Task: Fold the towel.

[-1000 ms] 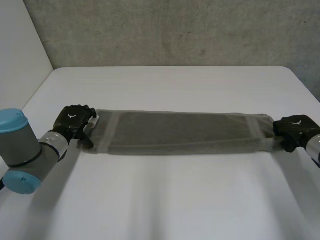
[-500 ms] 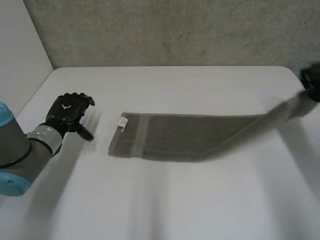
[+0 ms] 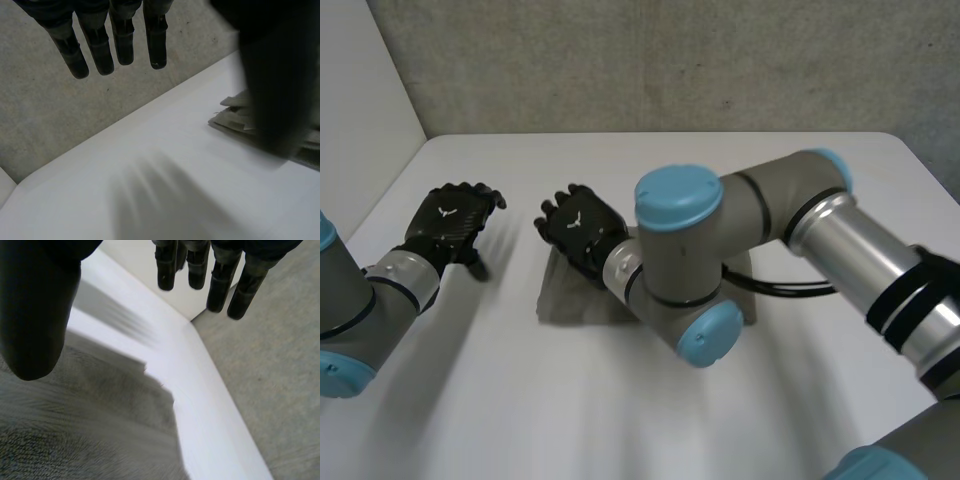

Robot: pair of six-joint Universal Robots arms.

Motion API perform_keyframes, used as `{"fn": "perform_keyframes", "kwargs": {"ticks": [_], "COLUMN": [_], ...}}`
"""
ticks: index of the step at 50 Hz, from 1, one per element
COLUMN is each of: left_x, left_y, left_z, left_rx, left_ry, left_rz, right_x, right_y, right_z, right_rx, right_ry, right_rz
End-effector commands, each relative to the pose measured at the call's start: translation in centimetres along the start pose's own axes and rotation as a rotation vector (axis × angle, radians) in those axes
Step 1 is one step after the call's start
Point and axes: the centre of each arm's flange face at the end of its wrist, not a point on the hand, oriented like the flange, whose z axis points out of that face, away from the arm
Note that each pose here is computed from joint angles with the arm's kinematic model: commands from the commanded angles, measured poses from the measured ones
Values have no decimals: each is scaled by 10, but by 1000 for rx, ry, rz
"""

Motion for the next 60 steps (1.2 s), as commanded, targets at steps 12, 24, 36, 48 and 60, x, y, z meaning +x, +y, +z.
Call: {"fn": "perform_keyframes", "kwargs": {"ticks": [12,24,36,48,60], "left_x": [31,73,88,88,80], "left_y": [-3,1,30,32,-3], "left_z": [-6,-12,8,6,-7], "left_rx": [7,10,-48,-57,19], "left_ry": [86,203,236,236,210], "left_rz": [8,29,25,30,31], "right_x": [74,87,82,82,87], "right_y": [49,128,149,149,145], "right_z": [-75,-142,-145,-141,-144], "right_rx": [-274,-347,-295,-261,-255], "right_ry": [144,211,278,293,301], "right_rz": [227,471,531,574,571]}}
